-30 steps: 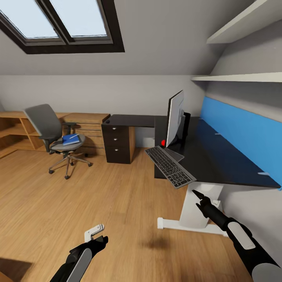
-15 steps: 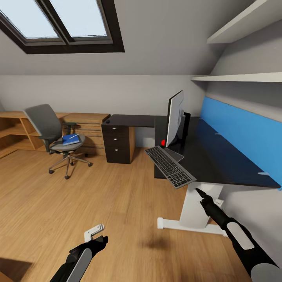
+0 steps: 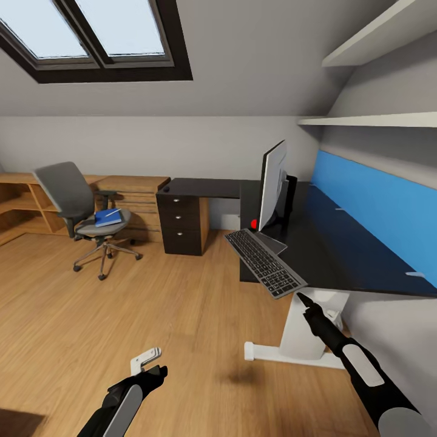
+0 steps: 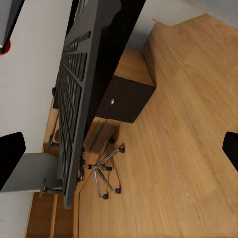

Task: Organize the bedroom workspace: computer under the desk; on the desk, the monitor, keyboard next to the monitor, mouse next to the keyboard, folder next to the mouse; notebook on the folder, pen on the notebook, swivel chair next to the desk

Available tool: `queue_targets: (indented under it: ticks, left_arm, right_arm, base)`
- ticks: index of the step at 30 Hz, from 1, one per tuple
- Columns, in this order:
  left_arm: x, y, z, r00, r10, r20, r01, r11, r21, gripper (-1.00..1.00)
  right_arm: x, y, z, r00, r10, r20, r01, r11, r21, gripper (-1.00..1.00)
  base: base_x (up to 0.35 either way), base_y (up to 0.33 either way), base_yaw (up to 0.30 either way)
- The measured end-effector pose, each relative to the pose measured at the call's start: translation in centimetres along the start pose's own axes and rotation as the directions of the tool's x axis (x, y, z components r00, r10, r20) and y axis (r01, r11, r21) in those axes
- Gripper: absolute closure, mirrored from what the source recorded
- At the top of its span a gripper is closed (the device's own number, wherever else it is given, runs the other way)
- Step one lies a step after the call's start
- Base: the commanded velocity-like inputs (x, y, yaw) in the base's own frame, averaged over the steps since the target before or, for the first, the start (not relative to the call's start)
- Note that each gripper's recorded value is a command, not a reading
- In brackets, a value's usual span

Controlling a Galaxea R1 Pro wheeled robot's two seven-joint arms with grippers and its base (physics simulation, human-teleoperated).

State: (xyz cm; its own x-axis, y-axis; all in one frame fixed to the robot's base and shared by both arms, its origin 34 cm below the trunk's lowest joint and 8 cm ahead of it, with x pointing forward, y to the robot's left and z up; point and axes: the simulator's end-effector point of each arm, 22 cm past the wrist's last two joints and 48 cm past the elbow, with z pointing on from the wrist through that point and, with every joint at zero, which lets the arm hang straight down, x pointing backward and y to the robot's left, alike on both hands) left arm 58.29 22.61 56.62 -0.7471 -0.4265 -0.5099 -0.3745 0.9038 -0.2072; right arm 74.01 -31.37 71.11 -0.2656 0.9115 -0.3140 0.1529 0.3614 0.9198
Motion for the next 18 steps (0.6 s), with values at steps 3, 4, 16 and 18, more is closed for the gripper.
queue_targets:
  ticks: [3, 4, 16, 18]
  left_arm:
    - [0.0, 0.0, 0.0, 1.000, 0.000, 0.000, 0.000, 1.000, 0.000, -1.00]
    - [0.0, 0.0, 0.0, 1.000, 0.000, 0.000, 0.000, 1.000, 0.000, -1.00]
    - [0.0, 0.0, 0.0, 1.000, 0.000, 0.000, 0.000, 1.000, 0.000, -1.00]
    - [0.0, 0.0, 0.0, 1.000, 0.000, 0.000, 0.000, 1.000, 0.000, -1.00]
  right_arm:
    - [0.4, 0.1, 0.1, 1.000, 0.006, -0.004, -0.006, 1.000, -0.002, -1.00]
    - [0.5, 0.2, 0.1, 1.000, 0.009, -0.010, -0.009, 1.000, -0.005, -1.00]
    - [2.8, 0.9, 0.4, 0.997, 0.041, -0.071, -0.042, 0.999, -0.018, -1.00]
    - [2.8, 0.9, 0.4, 0.997, 0.041, -0.069, -0.042, 0.999, -0.018, -1.00]
  base:
    - [0.008, 0.000, 0.000]
    - [0.004, 0.000, 0.000]
    - [0.058, 0.046, 0.000]
    - [0.062, 0.046, 0.000]
